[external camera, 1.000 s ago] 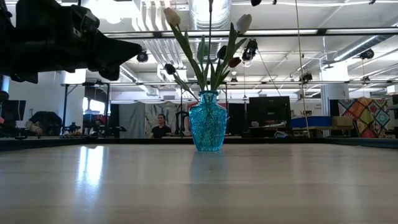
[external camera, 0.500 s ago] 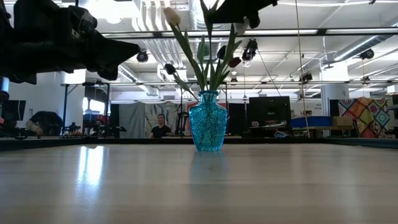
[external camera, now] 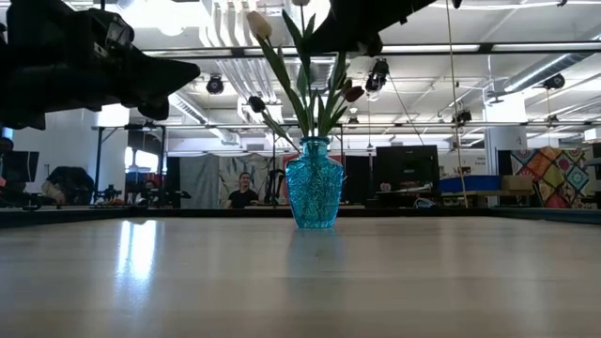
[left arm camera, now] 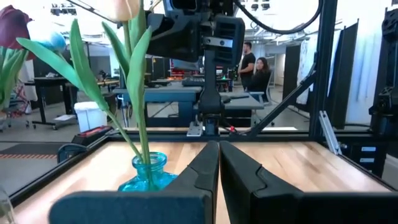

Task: Sort flowers into vase by color
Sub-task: Put the orange tulip into the blue vase

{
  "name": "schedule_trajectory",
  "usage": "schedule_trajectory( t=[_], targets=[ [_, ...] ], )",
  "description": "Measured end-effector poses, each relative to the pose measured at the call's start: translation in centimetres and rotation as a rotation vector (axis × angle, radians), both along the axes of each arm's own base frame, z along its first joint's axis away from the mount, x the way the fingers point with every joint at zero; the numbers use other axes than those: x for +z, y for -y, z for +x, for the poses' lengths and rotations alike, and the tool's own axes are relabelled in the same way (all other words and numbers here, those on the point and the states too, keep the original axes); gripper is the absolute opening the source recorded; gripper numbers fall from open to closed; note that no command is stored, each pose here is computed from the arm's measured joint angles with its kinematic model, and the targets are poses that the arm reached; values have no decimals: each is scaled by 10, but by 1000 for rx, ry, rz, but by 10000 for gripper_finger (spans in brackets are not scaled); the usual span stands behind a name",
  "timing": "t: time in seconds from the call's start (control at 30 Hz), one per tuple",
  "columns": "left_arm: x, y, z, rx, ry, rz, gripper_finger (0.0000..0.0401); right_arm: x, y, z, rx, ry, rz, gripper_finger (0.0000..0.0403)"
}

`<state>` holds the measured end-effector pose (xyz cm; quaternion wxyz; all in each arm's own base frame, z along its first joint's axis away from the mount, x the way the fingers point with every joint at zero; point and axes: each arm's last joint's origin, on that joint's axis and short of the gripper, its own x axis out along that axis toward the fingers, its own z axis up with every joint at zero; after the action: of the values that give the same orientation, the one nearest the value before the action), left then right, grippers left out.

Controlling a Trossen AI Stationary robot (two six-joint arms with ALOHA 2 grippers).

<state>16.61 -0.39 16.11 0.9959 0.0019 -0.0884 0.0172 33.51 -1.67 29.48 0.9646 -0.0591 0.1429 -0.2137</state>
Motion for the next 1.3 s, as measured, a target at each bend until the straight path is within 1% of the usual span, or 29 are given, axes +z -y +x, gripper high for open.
schedule_trajectory(
  t=[0.2,0.3,0.43,0.6,0.8,0.97,1.1,1.3],
  targets=[
    [0,0,0,1,1,4,0,5,0,-4,-3,13,11,127],
    [0,-1,0,4,-5,8,0,6,0,-8,-2,-7,10,155],
    [0,-4,-1,9,-7,11,0,7,0,-11,-2,-41,10,176],
    [2,-8,-2,-21,4,17,0,14,-1,-15,10,-30,12,184],
    [5,-13,-4,-13,14,24,0,24,-4,-22,33,-22,-34,172],
    [7,-17,-7,-16,9,23,0,30,-14,-28,76,-24,-79,150],
    [7,-17,-8,-25,-17,19,0,31,-22,-30,111,-33,-115,116],
    [10,-17,-13,-18,-15,37,0,21,-31,-39,154,-59,-145,45]
  ],
)
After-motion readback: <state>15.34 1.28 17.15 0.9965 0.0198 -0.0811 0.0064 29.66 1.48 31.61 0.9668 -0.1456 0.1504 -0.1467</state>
